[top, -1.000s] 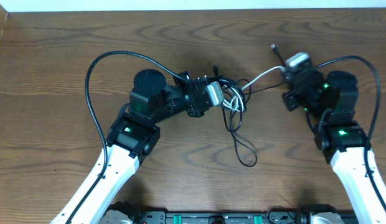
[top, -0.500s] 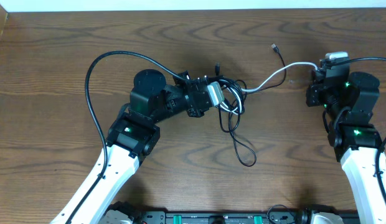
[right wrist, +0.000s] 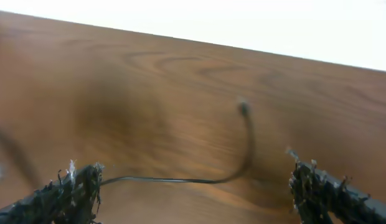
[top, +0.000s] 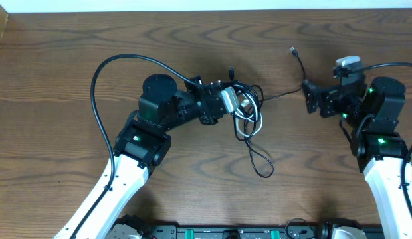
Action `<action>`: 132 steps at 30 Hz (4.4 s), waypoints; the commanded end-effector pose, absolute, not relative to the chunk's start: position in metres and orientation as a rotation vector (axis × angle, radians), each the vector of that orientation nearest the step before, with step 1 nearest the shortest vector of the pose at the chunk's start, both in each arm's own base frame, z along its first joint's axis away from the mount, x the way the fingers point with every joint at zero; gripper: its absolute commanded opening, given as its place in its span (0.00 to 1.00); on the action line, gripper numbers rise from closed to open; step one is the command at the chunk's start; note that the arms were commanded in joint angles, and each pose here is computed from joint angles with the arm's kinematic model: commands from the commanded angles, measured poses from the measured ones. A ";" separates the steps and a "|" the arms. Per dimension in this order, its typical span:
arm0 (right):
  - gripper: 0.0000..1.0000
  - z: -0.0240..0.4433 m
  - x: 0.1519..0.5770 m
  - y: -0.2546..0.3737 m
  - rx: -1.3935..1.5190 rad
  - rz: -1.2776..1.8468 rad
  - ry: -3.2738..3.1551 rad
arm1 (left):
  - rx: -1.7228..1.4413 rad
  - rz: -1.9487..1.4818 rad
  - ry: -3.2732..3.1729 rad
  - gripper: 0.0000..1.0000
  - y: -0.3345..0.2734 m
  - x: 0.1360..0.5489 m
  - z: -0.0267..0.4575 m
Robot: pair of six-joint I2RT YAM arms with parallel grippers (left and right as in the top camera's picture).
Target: Untangle cables
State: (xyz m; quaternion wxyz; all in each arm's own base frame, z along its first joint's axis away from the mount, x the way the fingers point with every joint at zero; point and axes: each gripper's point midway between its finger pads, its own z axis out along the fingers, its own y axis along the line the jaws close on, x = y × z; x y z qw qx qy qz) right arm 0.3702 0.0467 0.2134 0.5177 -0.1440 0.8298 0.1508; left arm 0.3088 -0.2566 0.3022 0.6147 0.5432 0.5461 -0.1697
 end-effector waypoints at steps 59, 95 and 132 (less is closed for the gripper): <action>0.05 0.232 0.349 0.124 -0.623 0.581 1.873 | 1.316 -0.651 0.920 0.07 -0.276 0.256 0.360; 0.93 0.337 0.295 0.191 -0.559 1.404 1.630 | 1.199 -0.327 1.064 0.07 -0.239 0.316 0.353; 0.01 0.312 0.324 0.201 -0.452 1.142 1.687 | 1.227 -0.315 0.958 0.25 -0.240 0.304 0.369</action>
